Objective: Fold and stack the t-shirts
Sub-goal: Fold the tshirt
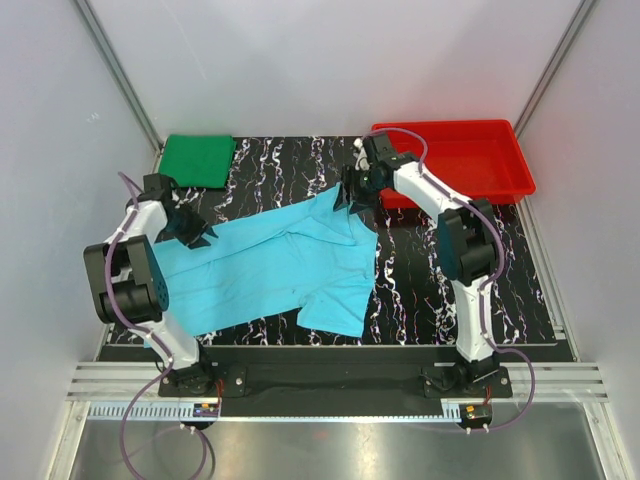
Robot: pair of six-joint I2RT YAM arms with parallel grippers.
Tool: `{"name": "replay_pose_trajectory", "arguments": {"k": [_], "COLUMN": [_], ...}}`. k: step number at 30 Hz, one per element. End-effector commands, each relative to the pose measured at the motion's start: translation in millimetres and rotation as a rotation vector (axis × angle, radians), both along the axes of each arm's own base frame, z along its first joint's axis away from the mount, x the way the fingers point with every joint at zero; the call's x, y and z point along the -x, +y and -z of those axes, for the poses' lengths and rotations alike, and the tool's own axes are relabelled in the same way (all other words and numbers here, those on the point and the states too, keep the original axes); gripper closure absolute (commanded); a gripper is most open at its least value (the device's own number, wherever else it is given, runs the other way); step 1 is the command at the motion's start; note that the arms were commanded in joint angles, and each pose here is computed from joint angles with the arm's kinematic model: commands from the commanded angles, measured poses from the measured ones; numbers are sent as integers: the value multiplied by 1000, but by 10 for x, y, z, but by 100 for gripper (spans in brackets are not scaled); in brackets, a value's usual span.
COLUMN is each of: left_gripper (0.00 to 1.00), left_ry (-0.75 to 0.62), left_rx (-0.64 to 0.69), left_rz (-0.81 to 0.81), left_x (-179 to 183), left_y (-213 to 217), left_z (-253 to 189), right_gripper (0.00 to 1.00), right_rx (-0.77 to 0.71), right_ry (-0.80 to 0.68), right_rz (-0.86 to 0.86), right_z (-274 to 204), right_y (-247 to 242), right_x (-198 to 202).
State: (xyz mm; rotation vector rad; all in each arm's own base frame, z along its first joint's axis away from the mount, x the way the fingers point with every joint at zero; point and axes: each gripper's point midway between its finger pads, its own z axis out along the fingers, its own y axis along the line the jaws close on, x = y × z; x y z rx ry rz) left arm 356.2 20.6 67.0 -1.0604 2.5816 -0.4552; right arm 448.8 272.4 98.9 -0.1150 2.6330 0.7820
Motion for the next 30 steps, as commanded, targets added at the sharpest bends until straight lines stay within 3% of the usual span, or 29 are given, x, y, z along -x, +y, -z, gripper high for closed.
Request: {"name": "replay_pose_trajectory", "arguments": {"k": [1, 5, 14, 19, 30], "left_gripper": [63, 61, 62, 62, 62], "left_ry": [-125, -96, -84, -90, -100], "left_rx": [72, 92, 105, 105, 96], "left_rz": [117, 173, 185, 200, 227], "left_x": [-99, 78, 306, 383, 392], "left_y": [-359, -578, -639, -657, -654], "left_z": [-236, -144, -153, -206, -235], "right_gripper": [39, 37, 36, 46, 57], "right_rx": [-86, -95, -73, -33, -34], "right_ry": [-31, -10, -32, -16, 0], "right_rz": [-180, -235, -239, -220, -241], "right_z": [-123, -36, 198, 357, 467], "right_y": [398, 648, 899, 927, 1073], "right_x": [280, 265, 29, -50, -17]}}
